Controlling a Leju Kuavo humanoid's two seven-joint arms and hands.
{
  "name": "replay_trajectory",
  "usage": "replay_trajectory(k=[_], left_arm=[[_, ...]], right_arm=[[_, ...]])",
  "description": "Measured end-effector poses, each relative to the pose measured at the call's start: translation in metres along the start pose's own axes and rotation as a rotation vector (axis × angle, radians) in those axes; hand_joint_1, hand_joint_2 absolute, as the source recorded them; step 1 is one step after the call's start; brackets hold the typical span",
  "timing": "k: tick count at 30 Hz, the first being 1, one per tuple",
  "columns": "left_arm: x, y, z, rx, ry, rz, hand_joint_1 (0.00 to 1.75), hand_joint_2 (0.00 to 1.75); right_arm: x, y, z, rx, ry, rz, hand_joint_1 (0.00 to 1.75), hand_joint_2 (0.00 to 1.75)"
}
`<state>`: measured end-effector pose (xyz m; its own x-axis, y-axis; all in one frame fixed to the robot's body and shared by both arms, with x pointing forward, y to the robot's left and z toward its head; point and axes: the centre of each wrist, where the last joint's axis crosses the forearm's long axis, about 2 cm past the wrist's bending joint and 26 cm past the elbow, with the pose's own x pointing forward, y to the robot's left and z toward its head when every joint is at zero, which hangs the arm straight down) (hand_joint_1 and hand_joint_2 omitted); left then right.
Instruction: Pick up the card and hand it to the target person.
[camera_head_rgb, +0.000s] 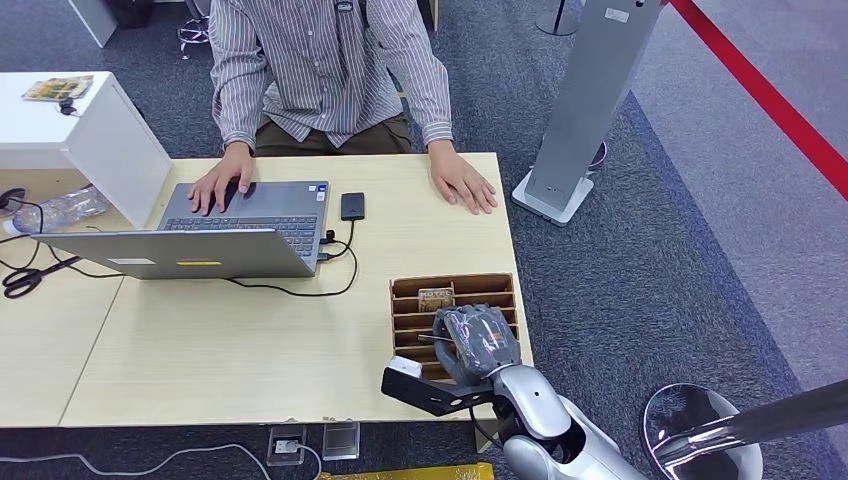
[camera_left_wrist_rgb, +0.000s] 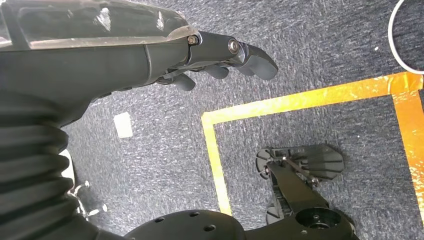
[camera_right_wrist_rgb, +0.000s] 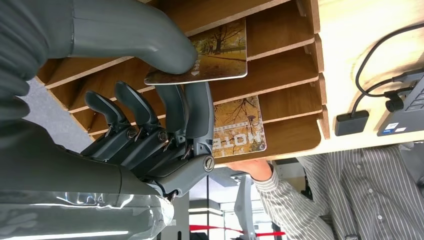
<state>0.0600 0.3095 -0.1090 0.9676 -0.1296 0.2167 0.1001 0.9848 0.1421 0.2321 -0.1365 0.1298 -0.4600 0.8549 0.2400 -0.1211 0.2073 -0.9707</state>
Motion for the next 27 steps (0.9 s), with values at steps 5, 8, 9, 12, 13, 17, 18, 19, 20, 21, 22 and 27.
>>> replay_trajectory(k=[5,8,9,12,13,17,18,19,20,21,22,27], left_arm=[[0.000,0.000,0.000,0.002,0.012,0.000,0.00,1.75],[0.000,0.000,0.000,-0.001,0.014,0.000,0.00,1.75],[0.000,0.000,0.000,-0.003,0.014,0.001,0.00,1.75],[0.000,0.000,0.000,-0.010,0.014,0.004,0.00,1.75],[0.000,0.000,0.000,-0.012,0.015,0.006,0.00,1.75],[-0.001,0.000,0.000,-0.019,0.017,0.015,0.00,1.75],[-0.001,0.000,0.000,-0.019,0.018,0.016,0.00,1.75],[-0.001,0.000,0.000,-0.019,0.018,0.017,0.00,1.75],[-0.001,0.000,0.000,-0.019,0.018,0.018,0.00,1.75],[-0.001,0.000,0.000,-0.019,0.019,0.019,0.00,1.75],[-0.001,0.000,0.000,-0.019,0.019,0.020,0.00,1.75],[-0.001,0.000,0.000,-0.019,0.020,0.026,0.00,1.75]], right_arm=[[0.000,0.000,0.001,-0.027,-0.010,0.002,1.62,1.75],[0.000,0.000,0.001,-0.075,-0.038,-0.024,1.62,1.75],[-0.001,-0.001,0.001,-0.095,-0.051,-0.047,1.62,1.75],[-0.003,-0.007,0.000,-0.158,-0.091,-0.168,1.62,1.75],[-0.005,-0.010,-0.001,-0.178,-0.101,-0.216,1.62,1.75],[-0.014,-0.033,-0.005,-0.233,-0.114,-0.372,1.62,1.75],[-0.017,-0.042,-0.006,-0.244,-0.112,-0.394,1.62,1.75],[-0.020,-0.050,-0.007,-0.255,-0.111,-0.406,1.62,1.75],[-0.023,-0.060,-0.008,-0.266,-0.110,-0.410,1.62,1.75],[-0.026,-0.069,-0.008,-0.279,-0.111,-0.411,1.62,1.75],[-0.028,-0.078,-0.009,-0.293,-0.115,-0.409,1.62,1.75],[-0.033,-0.116,-0.011,-0.343,-0.150,-0.388,1.62,1.75]])
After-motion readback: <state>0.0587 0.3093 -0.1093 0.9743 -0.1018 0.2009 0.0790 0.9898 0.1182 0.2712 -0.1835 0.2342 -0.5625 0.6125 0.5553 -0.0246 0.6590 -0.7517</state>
